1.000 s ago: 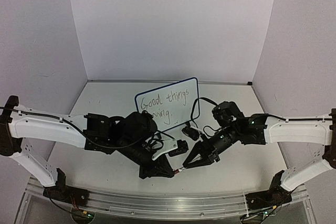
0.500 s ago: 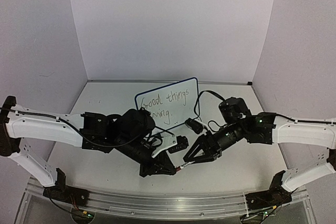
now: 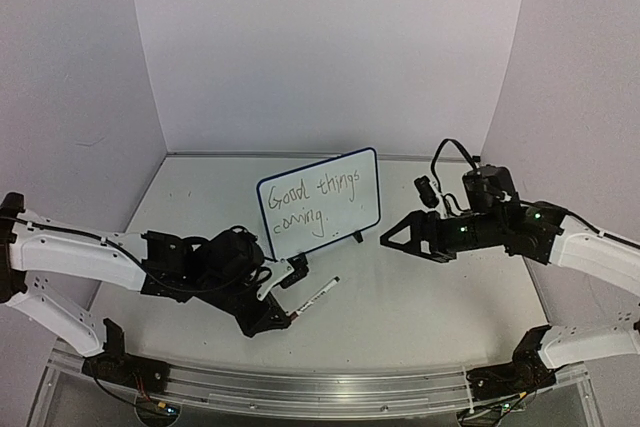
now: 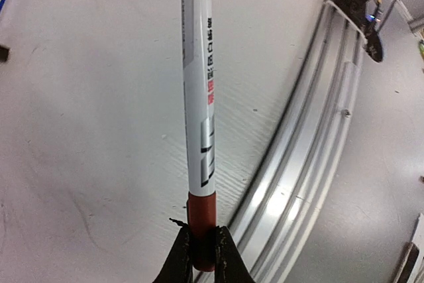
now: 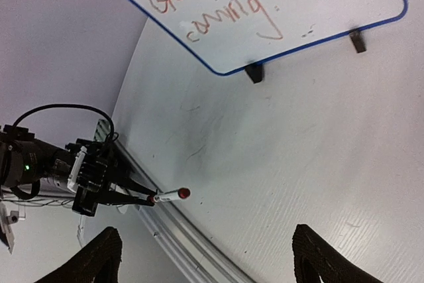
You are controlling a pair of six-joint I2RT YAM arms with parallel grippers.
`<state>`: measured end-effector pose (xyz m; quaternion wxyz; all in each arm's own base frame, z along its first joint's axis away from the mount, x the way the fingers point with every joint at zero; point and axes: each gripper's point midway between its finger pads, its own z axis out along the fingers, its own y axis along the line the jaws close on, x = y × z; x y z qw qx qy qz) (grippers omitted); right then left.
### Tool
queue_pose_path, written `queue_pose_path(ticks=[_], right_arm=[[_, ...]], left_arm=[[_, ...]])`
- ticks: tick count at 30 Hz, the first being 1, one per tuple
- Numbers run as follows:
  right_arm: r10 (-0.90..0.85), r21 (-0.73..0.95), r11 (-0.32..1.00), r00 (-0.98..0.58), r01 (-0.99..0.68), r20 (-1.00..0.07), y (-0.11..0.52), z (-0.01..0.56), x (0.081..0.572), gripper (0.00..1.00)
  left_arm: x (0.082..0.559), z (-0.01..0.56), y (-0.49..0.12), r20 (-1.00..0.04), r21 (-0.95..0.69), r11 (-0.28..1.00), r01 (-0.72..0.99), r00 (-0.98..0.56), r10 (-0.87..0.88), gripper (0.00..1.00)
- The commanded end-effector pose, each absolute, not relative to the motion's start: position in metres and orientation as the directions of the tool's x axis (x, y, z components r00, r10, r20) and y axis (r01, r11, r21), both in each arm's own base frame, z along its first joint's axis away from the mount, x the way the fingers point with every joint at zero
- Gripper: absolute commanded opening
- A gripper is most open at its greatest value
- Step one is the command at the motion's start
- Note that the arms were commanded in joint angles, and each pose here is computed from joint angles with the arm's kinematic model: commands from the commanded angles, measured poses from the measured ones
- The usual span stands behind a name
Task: Write a sentence on the whiteboard
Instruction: Put down the whiteboard marker at the center of the board.
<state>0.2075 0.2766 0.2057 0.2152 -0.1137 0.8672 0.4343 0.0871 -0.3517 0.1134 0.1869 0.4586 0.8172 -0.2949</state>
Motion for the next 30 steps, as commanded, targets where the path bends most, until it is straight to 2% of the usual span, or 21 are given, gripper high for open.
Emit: queue_pose_path(ticks=[1, 6, 10, 16, 25, 28, 30], right_arm=[[0.111, 0.560, 0.773, -0.806, -0.298, -0.581, 0.237, 0.202, 0.246, 0.87], [0.137, 0.445, 0.875, -0.785, -0.189, -0.604, 0.204, 0.183, 0.265, 0.91], [0.155, 0.376, 0.917, -0.748, -0.134, -0.645, 0.181, 0.183, 0.278, 0.95], [0.164, 0.315, 0.945, -0.708, -0.087, -0.687, 0.156, 0.187, 0.293, 0.98], [0.166, 0.264, 0.964, -0.701, -0.033, -0.694, 0.135, 0.178, 0.300, 0.98], [0.149, 0.225, 0.974, -0.693, -0.020, -0.705, 0.127, 0.175, 0.302, 0.98], [0.141, 0.206, 0.978, -0.690, -0.012, -0.710, 0.123, 0.174, 0.303, 0.98]], left_arm=[[0.137, 0.101, -0.313, -0.520, -0.334, 0.669, 0.664, -0.722, 0.457, 0.00], [0.168, 0.083, -0.268, -0.454, -0.304, 0.819, 0.486, -0.830, 0.324, 0.00], [0.191, 0.069, -0.235, -0.407, -0.287, 0.888, 0.359, -0.885, 0.226, 0.00], [0.208, 0.063, -0.216, -0.380, -0.310, 0.914, 0.263, -0.915, 0.134, 0.00], [0.233, 0.049, -0.201, -0.355, -0.311, 0.936, 0.166, -0.934, 0.047, 0.00], [0.245, 0.048, -0.195, -0.373, -0.302, 0.944, 0.136, -0.928, 0.015, 0.06], [0.255, 0.049, -0.192, -0.385, -0.308, 0.944, 0.119, -0.923, -0.009, 0.21]])
